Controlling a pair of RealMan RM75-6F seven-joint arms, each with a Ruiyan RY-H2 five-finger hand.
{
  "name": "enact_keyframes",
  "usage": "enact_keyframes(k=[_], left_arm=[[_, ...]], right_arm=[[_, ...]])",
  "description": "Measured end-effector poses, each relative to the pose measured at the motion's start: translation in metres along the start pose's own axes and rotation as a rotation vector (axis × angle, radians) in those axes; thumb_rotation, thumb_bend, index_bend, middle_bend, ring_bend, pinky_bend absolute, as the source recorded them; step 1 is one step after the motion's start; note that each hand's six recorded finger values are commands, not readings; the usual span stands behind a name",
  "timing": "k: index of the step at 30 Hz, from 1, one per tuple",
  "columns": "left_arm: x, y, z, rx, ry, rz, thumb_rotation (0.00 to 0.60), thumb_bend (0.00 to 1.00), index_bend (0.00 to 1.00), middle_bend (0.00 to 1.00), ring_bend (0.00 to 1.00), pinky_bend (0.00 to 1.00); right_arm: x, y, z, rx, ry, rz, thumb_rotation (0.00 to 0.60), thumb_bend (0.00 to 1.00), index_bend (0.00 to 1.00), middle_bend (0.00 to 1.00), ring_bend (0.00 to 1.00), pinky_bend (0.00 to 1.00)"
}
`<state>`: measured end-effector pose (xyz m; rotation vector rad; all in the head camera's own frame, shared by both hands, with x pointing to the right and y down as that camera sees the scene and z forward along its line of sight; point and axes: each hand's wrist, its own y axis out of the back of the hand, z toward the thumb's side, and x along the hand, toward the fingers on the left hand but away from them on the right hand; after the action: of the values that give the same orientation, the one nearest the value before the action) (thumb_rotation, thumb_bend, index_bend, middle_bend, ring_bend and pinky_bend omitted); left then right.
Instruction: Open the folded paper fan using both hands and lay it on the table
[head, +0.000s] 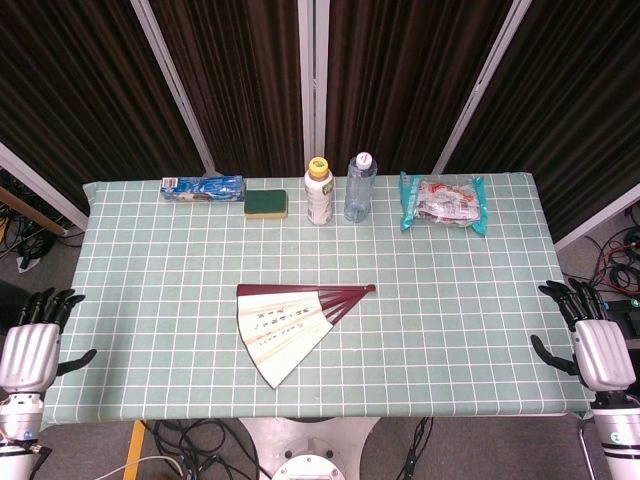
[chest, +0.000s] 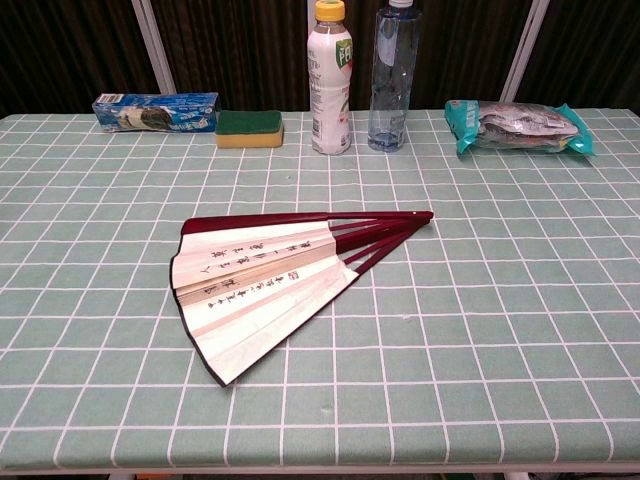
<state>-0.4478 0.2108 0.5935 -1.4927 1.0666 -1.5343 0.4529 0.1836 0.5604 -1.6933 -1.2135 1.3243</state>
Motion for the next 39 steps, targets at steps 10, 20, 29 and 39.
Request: enact_keyframes(k=[10,20,29,39], left_arm=[[0.002,0.000,0.002,-0.004,-0.004,0.000,0.600,0.00,0.22,0.16,0.09,0.11],[-0.001,0.003,0.004,-0.013,-0.016,0.008,0.600,0.00,0.22,0.16,0.09,0.11],[0.023,0.008,0.024,-0.081,-0.135,-0.019,0.600,0.00,0.22,0.16,0.09,0.12],[0.105,-0.003,0.106,-0.203,-0.415,-0.238,0.600,0.09,0.27,0.24,0.20,0.22]], right_arm=[[-0.003,-0.002,0.001,-0.003,0.009,0.007,0.600,0.22,0.18,0.14,0.00,0.00],[0.002,0.000,0.005,-0.024,0.038,0.028,0.600,0.22,0.18,0.15,0.00,0.00],[-0.004,0.004,0.009,-0.011,0.065,0.025,0.600,0.22,0.18,0.15,0.00,0.00],[-0.011,0.004,0.015,0.007,0.091,0.037,0.600,0.22,0.18,0.15,0.00,0.00]])
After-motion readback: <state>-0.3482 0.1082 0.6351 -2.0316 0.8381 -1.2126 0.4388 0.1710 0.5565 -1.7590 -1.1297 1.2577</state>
